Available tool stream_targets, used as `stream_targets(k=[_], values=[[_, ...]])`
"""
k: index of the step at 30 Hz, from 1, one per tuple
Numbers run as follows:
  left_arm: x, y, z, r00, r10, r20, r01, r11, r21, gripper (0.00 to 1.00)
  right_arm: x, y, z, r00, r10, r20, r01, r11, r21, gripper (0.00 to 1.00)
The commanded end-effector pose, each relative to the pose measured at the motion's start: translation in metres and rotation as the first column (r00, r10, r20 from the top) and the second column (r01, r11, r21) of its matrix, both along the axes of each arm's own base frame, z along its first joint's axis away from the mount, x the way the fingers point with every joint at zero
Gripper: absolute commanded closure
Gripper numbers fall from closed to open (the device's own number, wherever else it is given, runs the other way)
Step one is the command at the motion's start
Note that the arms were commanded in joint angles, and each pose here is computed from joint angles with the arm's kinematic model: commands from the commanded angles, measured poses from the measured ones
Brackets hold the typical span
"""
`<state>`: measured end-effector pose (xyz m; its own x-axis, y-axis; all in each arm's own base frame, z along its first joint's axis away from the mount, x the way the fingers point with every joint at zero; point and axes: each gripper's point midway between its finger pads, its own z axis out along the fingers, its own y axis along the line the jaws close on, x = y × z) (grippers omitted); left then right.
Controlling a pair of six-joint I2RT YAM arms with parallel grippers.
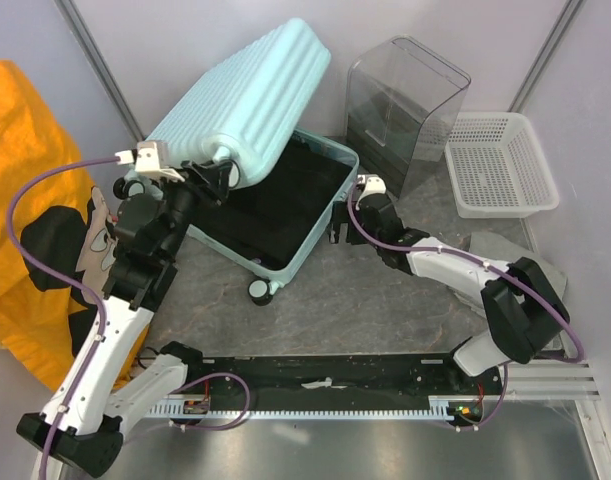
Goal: Open, take out, and arrange the luggage
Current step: Open the luggage at the center of the board.
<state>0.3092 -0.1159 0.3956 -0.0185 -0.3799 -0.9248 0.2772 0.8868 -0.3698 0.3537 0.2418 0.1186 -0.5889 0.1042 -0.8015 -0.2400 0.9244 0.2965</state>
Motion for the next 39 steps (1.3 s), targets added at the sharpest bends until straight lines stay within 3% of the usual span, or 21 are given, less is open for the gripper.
stream_targets(k=[1, 6, 16, 17, 18, 20, 21, 23, 24, 25, 26, 29, 34, 39], values=[[0.033, 0.084, 0.049, 0.91, 0.38, 0.167, -0.377, 0.925, -0.052, 0.98, 0.027, 0.033, 0.048, 0.994, 0.021, 0.106, -0.037, 0.987, 0.155, 0.02], [0.045, 0.113, 0.052, 0.871, 0.456, 0.183, -0.453, 0.889, -0.057, 0.98, 0.038, 0.043, 0.051, 0.993, 0.017, 0.119, -0.039, 0.981, 0.19, 0.02], [0.069, 0.144, 0.052, 0.842, 0.504, 0.192, -0.506, 0.862, -0.039, 0.98, 0.062, 0.068, 0.009, 0.999, 0.027, 0.045, -0.036, 0.975, 0.219, 0.06], [0.069, 0.147, 0.053, 0.837, 0.51, 0.197, -0.513, 0.857, -0.039, 0.98, 0.062, 0.07, 0.006, 0.999, 0.03, 0.041, -0.038, 0.975, 0.221, 0.1], [0.07, 0.152, 0.056, 0.825, 0.525, 0.208, -0.528, 0.848, -0.043, 0.98, 0.062, 0.073, 0.004, 0.998, 0.044, 0.04, -0.052, 0.973, 0.227, 0.22], [0.068, 0.168, 0.059, 0.794, 0.565, 0.223, -0.571, 0.82, -0.044, 0.98, 0.063, 0.078, -0.004, 0.998, 0.061, 0.035, -0.068, 0.97, 0.235, 0.38], [0.067, 0.173, 0.063, 0.781, 0.578, 0.238, -0.585, 0.81, -0.046, 0.98, 0.06, 0.084, -0.01, 0.995, 0.096, 0.021, -0.098, 0.965, 0.244, 0.56], [0.064, 0.191, 0.066, 0.746, 0.62, 0.242, -0.628, 0.777, -0.056, 0.98, 0.06, 0.092, -0.013, 0.992, 0.126, 0.015, -0.126, 0.956, 0.265, 0.76], [0.062, 0.199, 0.065, 0.723, 0.646, 0.244, -0.653, 0.755, -0.061, 0.98, 0.062, 0.097, -0.02, 0.991, 0.136, 0.001, -0.131, 0.954, 0.271, 0.9], [0.059, 0.207, 0.073, 0.686, 0.671, 0.283, -0.684, 0.727, -0.067, 0.98, 0.061, 0.103, -0.021, 0.987, 0.16, -0.008, -0.151, 0.948, 0.281, 0.96], [0.053, 0.22, 0.075, 0.639, 0.709, 0.297, -0.725, 0.685, -0.074, 0.98, 0.061, 0.106, -0.024, 0.985, 0.169, -0.017, -0.158, 0.946, 0.282, 1.0], [0.055, 0.245, 0.077, 0.587, 0.745, 0.317, -0.775, 0.631, -0.047, 0.98, 0.061, 0.121, -0.025, 0.981, 0.191, -0.014, -0.179, 0.941, 0.286, 1.0], [0.068, 0.274, 0.077, 0.579, 0.753, 0.314, -0.789, 0.614, -0.015, 0.98, 0.066, 0.136, -0.015, 0.984, 0.178, 0.013, -0.174, 0.939, 0.296, 1.0], [0.063, 0.295, 0.08, 0.522, 0.788, 0.326, -0.831, 0.556, -0.013, 0.98, 0.071, 0.152, -0.005, 0.985, 0.164, 0.05, -0.171, 0.932, 0.321, 1.0]])
